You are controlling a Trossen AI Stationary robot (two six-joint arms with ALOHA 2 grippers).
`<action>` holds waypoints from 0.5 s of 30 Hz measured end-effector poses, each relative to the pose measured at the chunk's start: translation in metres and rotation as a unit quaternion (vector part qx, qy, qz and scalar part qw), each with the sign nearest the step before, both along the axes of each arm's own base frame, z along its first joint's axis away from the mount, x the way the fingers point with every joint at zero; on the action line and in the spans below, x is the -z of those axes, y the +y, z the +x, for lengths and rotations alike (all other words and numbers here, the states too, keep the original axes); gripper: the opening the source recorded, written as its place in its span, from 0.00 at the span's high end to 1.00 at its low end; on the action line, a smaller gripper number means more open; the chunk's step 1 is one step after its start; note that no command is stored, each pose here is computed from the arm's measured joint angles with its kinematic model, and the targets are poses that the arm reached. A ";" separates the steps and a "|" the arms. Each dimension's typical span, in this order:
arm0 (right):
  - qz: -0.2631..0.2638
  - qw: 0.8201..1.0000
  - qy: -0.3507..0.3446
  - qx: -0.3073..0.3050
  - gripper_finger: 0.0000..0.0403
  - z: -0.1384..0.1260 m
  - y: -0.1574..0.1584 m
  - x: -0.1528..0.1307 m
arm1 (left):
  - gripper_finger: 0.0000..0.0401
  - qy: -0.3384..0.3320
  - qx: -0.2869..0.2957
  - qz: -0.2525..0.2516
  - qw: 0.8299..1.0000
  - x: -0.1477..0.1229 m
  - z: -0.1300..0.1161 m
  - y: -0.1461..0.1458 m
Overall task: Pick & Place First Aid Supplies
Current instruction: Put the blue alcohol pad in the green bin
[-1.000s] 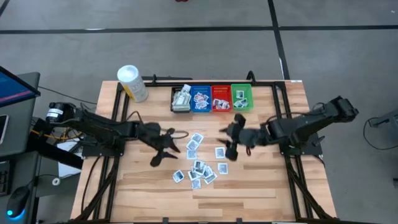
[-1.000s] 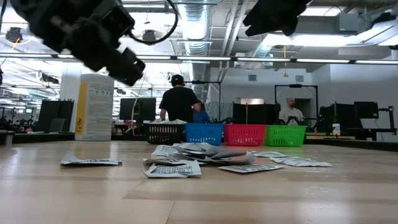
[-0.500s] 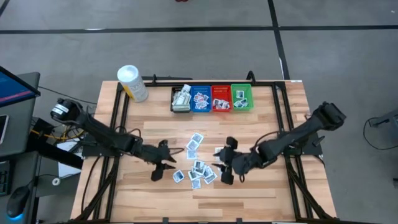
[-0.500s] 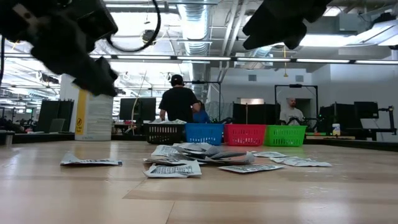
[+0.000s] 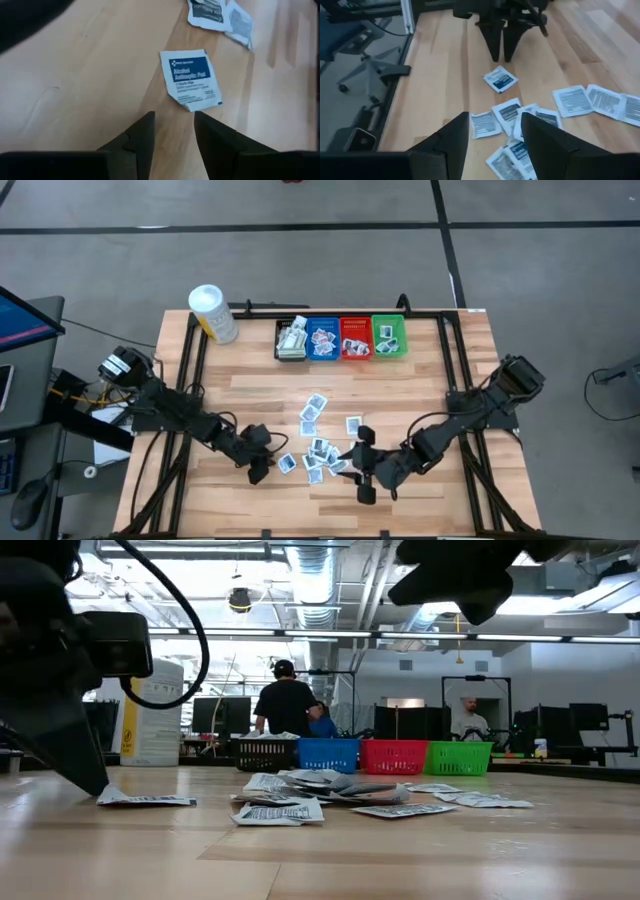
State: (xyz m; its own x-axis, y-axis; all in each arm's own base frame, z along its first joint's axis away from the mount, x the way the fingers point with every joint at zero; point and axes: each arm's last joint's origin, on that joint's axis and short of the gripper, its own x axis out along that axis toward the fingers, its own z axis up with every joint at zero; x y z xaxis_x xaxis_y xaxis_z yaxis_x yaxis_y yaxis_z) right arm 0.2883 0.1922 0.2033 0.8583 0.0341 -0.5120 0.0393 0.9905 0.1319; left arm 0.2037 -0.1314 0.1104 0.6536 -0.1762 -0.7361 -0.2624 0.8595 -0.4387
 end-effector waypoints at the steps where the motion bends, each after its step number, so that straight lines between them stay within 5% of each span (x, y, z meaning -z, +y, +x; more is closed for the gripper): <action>1: 0.005 1.000 -0.001 0.001 0.57 -0.001 0.001 0.000 | 0.66 0.000 -0.006 -0.007 1.000 0.000 0.000 0.000; 15: 0.014 1.000 0.001 -0.009 0.57 -0.005 0.007 -0.001 | 0.66 -0.046 -0.045 -0.015 0.998 -0.001 0.008 -0.002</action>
State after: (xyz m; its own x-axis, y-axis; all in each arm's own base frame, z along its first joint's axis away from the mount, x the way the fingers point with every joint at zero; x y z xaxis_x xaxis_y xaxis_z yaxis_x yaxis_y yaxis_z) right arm 0.2836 0.1988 0.2043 0.8567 0.0645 -0.5117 0.0213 0.9869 0.1600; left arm 0.2112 -0.1336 0.1115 0.7319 -0.1339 -0.6681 -0.2961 0.8206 -0.4889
